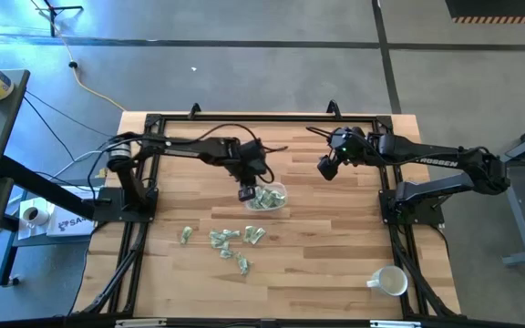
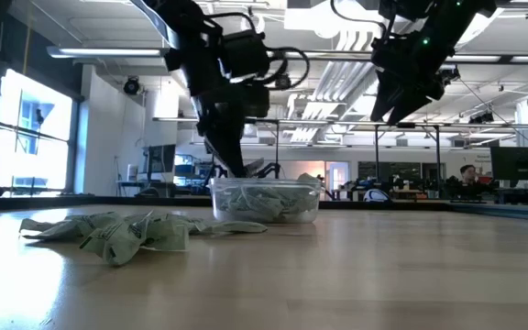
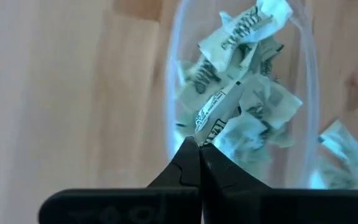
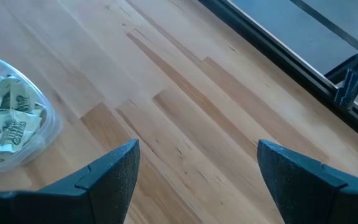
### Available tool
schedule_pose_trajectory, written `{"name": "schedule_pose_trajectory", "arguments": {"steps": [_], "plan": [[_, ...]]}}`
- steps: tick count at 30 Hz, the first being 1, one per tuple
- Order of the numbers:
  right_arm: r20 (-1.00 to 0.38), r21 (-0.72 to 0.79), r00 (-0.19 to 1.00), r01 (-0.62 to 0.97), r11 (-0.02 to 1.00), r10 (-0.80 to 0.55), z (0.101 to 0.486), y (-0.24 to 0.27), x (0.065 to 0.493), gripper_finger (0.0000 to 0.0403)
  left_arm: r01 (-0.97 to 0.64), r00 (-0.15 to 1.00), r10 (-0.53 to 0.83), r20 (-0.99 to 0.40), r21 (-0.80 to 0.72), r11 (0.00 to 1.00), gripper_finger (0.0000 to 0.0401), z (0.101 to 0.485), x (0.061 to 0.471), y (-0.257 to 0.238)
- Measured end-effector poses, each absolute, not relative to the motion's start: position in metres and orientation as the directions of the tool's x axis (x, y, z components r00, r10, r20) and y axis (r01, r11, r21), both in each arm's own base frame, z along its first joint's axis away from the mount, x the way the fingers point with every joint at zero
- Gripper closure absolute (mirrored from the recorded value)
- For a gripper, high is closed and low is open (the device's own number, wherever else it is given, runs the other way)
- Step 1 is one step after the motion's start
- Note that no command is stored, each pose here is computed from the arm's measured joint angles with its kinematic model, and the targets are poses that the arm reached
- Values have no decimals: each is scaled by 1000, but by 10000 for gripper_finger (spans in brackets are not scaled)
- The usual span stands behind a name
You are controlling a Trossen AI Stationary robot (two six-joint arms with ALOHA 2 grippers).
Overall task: Pick and place Stevia / Truvia into bins
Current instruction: Put the stevia packet into the transparent container
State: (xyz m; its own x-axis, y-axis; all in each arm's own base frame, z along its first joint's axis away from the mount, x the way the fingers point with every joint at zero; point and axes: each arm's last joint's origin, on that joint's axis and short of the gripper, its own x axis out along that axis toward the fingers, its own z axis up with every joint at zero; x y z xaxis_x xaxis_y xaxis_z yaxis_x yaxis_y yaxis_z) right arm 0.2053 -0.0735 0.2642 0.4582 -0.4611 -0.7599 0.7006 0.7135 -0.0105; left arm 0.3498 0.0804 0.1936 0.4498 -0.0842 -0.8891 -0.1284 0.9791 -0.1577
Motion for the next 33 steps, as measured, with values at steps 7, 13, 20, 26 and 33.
{"name": "schedule_pose_trajectory", "arguments": {"steps": [7, 13, 20, 26, 33], "plan": [[-760, -23, 441, 716, 698, -478, 264, -75, 204, 89, -311, 440, -157, -884, -315, 897, 376, 190, 358, 78], [-761, -16, 439, 723, 690, -478, 264, -75, 204, 89, -440, 437, -146, -888, -352, 826, 365, 190, 360, 71], [-762, -28, 439, 713, 700, -477, 264, -75, 204, 89, -562, 375, -92, -923, -305, 769, 269, 188, 358, 58], [-764, -53, 436, 692, 720, -475, 263, -74, 204, 89, -588, 291, -122, -949, -278, 760, 195, 197, 354, 48], [-768, -78, 443, 653, 753, -463, 263, -74, 204, 89, -549, 159, -102, -982, -174, 817, 166, 238, 345, 34]]}}
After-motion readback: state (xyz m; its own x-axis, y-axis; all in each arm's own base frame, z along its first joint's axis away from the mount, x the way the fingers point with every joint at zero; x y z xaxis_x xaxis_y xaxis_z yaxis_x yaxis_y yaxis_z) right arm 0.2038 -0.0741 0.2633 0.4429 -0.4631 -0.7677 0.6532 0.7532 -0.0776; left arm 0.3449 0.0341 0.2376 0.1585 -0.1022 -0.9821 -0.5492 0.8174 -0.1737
